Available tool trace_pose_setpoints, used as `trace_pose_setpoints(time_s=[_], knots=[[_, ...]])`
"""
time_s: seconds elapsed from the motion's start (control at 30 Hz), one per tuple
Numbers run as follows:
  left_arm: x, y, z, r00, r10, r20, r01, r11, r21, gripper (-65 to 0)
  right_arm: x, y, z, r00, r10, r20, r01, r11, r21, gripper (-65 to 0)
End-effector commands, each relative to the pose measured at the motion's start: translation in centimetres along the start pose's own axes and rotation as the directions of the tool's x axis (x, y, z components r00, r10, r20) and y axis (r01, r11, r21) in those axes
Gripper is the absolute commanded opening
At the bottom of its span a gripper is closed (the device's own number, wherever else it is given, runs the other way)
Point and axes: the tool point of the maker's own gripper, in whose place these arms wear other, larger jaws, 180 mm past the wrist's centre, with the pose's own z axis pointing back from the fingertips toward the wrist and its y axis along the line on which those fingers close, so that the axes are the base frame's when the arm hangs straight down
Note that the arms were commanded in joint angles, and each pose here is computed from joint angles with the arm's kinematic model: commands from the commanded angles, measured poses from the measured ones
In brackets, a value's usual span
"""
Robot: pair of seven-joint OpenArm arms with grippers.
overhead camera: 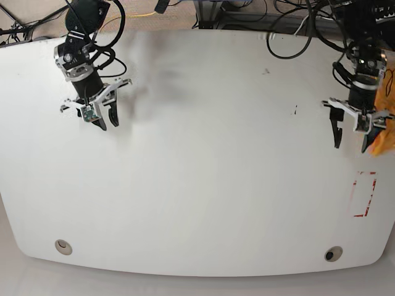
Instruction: Fold the T-shirt properly
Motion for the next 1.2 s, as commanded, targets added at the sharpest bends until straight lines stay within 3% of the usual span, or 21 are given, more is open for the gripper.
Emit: trace_pose_setpoints(time_s=[0.0, 0.2, 0.37, 0.53, 0.67, 0.8, 0.87, 1.0, 1.03, 1.17], knots=[[0.5, -0.8, 1.0, 0.998, 0.016, 0.056, -0.018, 0.999, 0.029, -27.2, -0.9, -0.8, 1.1, 1.0, -0.024, 0.011, 0.024, 1.0, -0.019, -47.7], [-1.9, -5.2, 4.8, 0.995, 0.103, -0.015, -0.103, 0.994, -0.028, -27.2, -4.8, 1.5, 4.2, 0.992, -0.112, -0.065, 0.114, 0.993, 0.016, -47.7], [-5.3, -9.1, 10.0, 0.972, 0.168, -0.163, -0.184, 0.979, -0.087, -27.2, -8.8, 2.2, 8.8, 0.965, -0.214, -0.153, 0.214, 0.977, -0.021, -47.7], [-8.4, -11.2, 15.7, 0.929, 0.19, -0.319, -0.231, 0.968, -0.095, -27.2, -11.6, 5.4, 13.4, 0.93, -0.256, -0.265, 0.259, 0.966, -0.023, -47.7], [-10.6, -12.9, 21.3, 0.862, 0.226, -0.454, -0.302, 0.948, -0.103, -27.8, -13.9, 7.4, 17.7, 0.887, -0.281, -0.365, 0.294, 0.956, -0.022, -47.7], [-13.6, -15.1, 26.1, 0.764, 0.279, -0.582, -0.408, 0.908, -0.101, -34.9, -15.8, 9.4, 21.2, 0.835, -0.392, -0.386, 0.399, 0.915, -0.066, -47.7], [-15.2, -15.8, 27.3, 0.734, 0.263, -0.626, -0.426, 0.896, -0.124, -36.8, -16.4, 9.8, 21.6, 0.823, -0.412, -0.391, 0.417, 0.906, -0.076, -47.7], [-20.0, -18.3, 31.5, 0.615, 0.241, -0.751, -0.492, 0.862, -0.126, -37.4, -20.8, 13.2, 23.5, 0.724, -0.48, -0.496, 0.507, 0.857, -0.089, -47.7], [-21.0, -18.8, 31.5, 0.6, 0.243, -0.763, -0.503, 0.856, -0.123, -37.4, -21.9, 13.7, 24.0, 0.699, -0.493, -0.518, 0.524, 0.846, -0.099, -47.7], [-24.7, -20.2, 31.6, 0.536, 0.238, -0.81, -0.531, 0.841, -0.105, -37.5, -24.7, 14.4, 23.2, 0.645, -0.541, -0.54, 0.569, 0.812, -0.133, -47.7]])
